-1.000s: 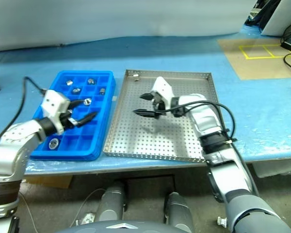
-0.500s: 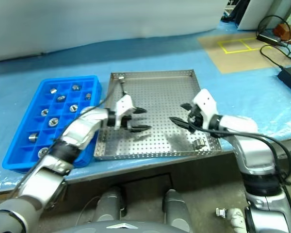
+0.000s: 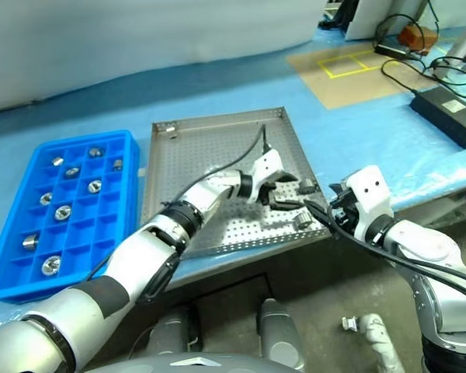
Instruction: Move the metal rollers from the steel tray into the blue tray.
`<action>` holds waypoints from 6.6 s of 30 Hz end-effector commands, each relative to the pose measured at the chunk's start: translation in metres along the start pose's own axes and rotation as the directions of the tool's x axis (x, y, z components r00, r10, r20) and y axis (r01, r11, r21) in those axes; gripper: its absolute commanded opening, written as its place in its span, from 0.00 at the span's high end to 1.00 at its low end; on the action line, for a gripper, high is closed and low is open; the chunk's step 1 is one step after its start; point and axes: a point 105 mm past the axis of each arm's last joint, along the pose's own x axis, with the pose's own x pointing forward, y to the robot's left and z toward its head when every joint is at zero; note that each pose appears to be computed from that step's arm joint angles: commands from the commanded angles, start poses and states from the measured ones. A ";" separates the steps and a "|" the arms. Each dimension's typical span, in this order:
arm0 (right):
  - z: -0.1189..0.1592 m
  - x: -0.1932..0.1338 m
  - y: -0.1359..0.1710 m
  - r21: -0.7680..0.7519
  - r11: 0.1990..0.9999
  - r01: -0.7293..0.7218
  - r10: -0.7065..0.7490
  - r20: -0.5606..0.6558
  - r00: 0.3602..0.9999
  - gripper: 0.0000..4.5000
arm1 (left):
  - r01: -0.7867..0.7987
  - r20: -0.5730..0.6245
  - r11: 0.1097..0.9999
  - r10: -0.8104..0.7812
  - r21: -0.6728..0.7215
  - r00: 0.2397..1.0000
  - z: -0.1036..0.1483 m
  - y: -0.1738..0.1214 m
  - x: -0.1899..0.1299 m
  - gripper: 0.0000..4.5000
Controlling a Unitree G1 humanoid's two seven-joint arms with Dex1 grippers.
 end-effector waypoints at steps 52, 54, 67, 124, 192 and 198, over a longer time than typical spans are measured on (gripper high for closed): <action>-0.024 -0.016 -0.001 0.000 0.988 0.156 -0.156 -0.040 0.987 0.21 | -0.259 -0.015 0.964 0.259 -0.053 0.966 0.010 0.006 0.035 0.39; -0.025 -0.017 -0.001 0.001 0.988 0.157 -0.157 -0.043 0.987 0.21 | -0.261 -0.005 0.964 0.261 -0.056 0.965 0.011 0.006 0.036 0.39; -0.025 -0.012 -0.001 -0.001 0.989 0.147 -0.147 -0.042 0.988 0.21 | -0.270 -0.022 0.961 0.270 -0.055 0.963 0.002 0.009 0.030 0.69; 0.089 0.151 0.117 -0.283 0.679 -0.678 0.732 0.184 0.656 0.21 | -0.879 -0.148 0.459 0.867 -0.133 0.475 -0.067 -0.015 -0.312 0.69; -0.062 0.004 -0.033 -0.202 0.907 -0.369 0.291 -0.333 0.897 0.21 | -0.312 0.067 0.950 0.313 -0.020 0.947 -0.015 -0.017 -0.154 0.26; -0.065 0.004 -0.033 -0.196 0.902 -0.384 0.302 -0.349 0.887 0.21 | -0.330 0.054 0.943 0.331 -0.030 0.942 -0.022 -0.015 -0.156 0.26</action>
